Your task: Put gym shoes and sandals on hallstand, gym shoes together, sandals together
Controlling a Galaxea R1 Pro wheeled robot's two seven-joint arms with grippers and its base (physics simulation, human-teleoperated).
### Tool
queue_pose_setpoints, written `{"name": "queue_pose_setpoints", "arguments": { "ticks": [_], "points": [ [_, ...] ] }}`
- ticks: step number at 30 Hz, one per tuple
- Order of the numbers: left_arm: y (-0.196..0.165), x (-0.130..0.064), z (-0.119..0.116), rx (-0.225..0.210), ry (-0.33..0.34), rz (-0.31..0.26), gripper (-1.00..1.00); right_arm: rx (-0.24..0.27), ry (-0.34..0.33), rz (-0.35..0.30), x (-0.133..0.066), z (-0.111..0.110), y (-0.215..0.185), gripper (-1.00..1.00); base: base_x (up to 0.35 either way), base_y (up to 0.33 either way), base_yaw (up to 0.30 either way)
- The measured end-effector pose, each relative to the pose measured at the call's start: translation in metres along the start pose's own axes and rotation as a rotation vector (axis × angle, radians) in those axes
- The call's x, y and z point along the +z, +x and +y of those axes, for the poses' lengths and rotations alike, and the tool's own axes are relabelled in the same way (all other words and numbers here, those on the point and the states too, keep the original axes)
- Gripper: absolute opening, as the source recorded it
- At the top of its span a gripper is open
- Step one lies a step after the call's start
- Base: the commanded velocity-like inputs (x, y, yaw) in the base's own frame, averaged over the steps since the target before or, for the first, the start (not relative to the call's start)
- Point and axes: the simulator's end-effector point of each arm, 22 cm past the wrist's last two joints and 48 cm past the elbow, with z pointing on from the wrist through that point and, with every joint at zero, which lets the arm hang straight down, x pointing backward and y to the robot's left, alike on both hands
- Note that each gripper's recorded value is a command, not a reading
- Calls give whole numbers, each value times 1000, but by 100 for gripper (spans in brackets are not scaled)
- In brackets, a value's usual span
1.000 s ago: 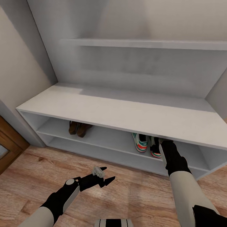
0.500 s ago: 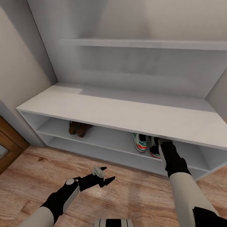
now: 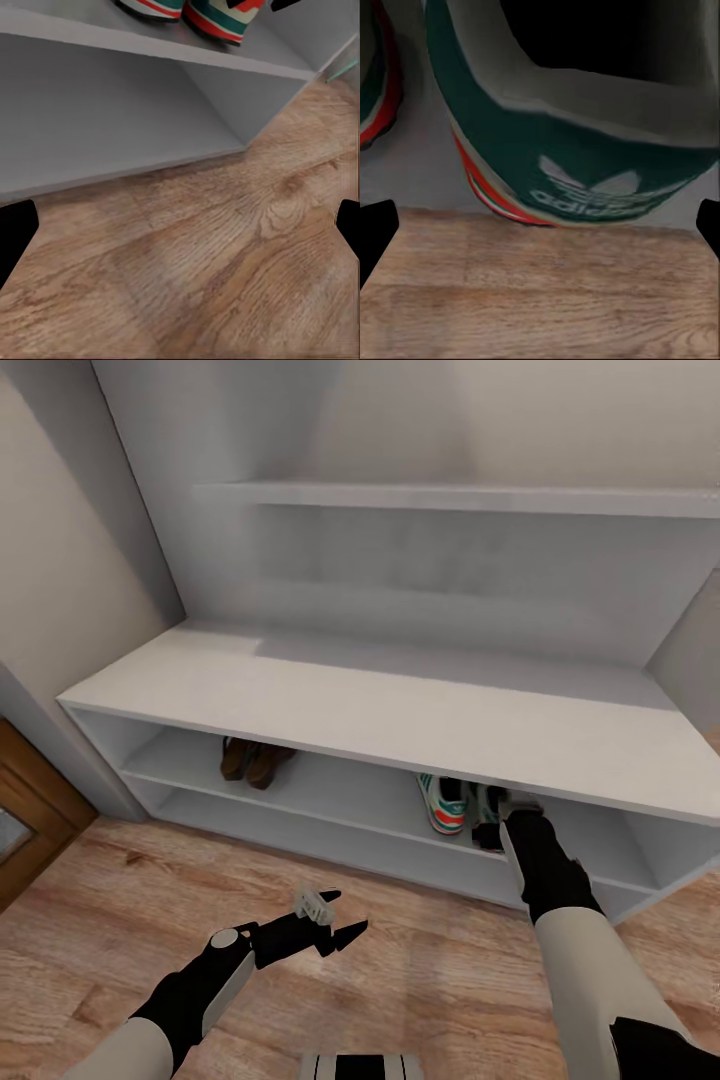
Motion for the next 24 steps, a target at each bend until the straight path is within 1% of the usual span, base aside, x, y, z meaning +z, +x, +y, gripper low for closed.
{"name": "queue_pose_setpoints", "arguments": {
  "ticks": [24],
  "points": [
    [0,0,0,0,0,-1,100,0,0,0,0,0,0,100,-334,0,0]
  ]
}}
